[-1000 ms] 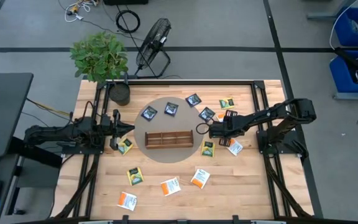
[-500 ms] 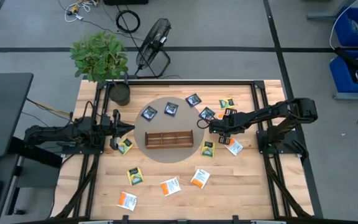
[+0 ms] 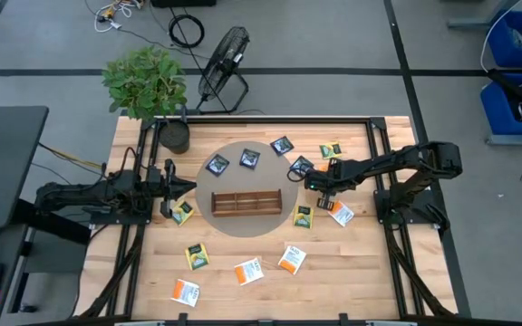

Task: Pick & Place Tea
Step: Put the orange tea bag into the left compartment of the wooden organizer

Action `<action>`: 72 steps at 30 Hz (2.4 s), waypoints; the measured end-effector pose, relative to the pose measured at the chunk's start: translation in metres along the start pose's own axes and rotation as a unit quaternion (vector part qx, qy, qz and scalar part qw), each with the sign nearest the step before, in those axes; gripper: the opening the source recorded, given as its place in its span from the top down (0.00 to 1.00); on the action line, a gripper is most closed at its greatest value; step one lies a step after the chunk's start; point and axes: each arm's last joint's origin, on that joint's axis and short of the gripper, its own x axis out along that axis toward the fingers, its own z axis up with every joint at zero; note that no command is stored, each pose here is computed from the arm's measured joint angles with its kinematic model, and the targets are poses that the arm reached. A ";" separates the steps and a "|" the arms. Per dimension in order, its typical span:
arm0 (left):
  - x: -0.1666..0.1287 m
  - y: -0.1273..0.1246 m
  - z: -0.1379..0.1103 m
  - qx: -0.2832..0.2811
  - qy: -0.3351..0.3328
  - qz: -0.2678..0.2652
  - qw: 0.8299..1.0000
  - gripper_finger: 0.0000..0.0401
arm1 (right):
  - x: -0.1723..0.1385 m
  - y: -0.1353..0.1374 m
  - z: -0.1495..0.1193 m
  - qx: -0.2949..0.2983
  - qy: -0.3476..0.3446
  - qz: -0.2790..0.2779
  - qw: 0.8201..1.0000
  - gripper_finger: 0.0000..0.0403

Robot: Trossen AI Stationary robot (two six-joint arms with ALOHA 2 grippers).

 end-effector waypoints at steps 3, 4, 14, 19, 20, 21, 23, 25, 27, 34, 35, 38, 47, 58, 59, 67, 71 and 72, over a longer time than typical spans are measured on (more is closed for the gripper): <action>0.000 0.000 0.000 0.001 0.000 0.000 1.000 0.94 | -0.005 0.002 0.002 -0.005 0.001 -0.007 1.000 0.99; 0.000 0.000 0.000 0.001 0.000 0.000 1.000 0.94 | -0.008 0.003 0.004 -0.010 0.004 -0.009 1.000 0.99; 0.000 0.000 0.003 0.013 -0.013 -0.001 1.000 0.94 | -0.057 0.021 0.027 -0.043 -0.046 0.017 0.998 1.00; 0.001 0.001 0.001 0.029 -0.007 0.012 0.999 0.94 | -0.087 0.029 0.035 -0.051 -0.096 0.047 0.993 1.00; 0.001 0.001 0.001 0.030 -0.003 0.021 0.999 0.94 | -0.094 0.029 0.036 -0.052 -0.107 0.050 0.992 1.00; 0.002 0.002 0.000 0.032 -0.001 0.030 0.999 0.94 | -0.100 0.030 0.037 -0.053 -0.115 0.052 0.991 1.00; 0.003 0.002 -0.001 0.039 0.006 0.038 0.998 0.94 | -0.110 0.030 0.037 -0.057 -0.121 0.055 0.989 1.00; 0.005 0.002 -0.001 0.043 0.008 0.037 0.998 0.94 | -0.120 0.030 0.039 -0.057 -0.138 0.060 0.987 1.00; 0.008 0.001 -0.001 0.045 0.008 0.036 0.998 0.94 | -0.129 0.029 0.040 -0.057 -0.153 0.064 0.985 1.00; 0.017 0.001 -0.002 0.044 0.010 0.037 0.998 0.80 | -0.149 0.025 0.038 -0.070 -0.166 0.070 0.981 1.00; 0.019 0.000 -0.001 0.038 0.005 0.036 0.999 0.76 | -0.151 0.025 0.039 -0.076 -0.167 0.079 0.980 1.00; 0.025 0.000 -0.004 0.038 0.034 0.041 0.998 0.65 | -0.157 0.025 0.042 -0.086 -0.181 0.100 0.975 1.00; 0.058 -0.006 0.010 0.055 0.080 0.039 0.995 0.57 | -0.185 0.022 0.052 -0.118 -0.229 0.147 0.955 1.00; 0.118 -0.016 0.023 0.104 0.122 0.014 0.987 0.57 | -0.212 0.020 0.065 -0.155 -0.308 0.193 0.919 1.00; 0.124 -0.017 0.024 0.107 0.124 0.006 0.987 0.57 | -0.212 0.020 0.065 -0.157 -0.309 0.194 0.918 1.00; 0.167 -0.024 0.029 0.140 0.137 -0.015 0.980 0.57 | -0.213 0.021 0.067 -0.168 -0.321 0.194 0.912 1.00; 0.186 -0.023 0.029 0.158 0.143 -0.014 0.977 0.57 | -0.214 0.021 0.067 -0.172 -0.325 0.197 0.909 1.00; 0.191 -0.023 0.030 0.163 0.143 -0.013 0.976 0.57 | -0.214 0.021 0.067 -0.174 -0.326 0.196 0.908 1.00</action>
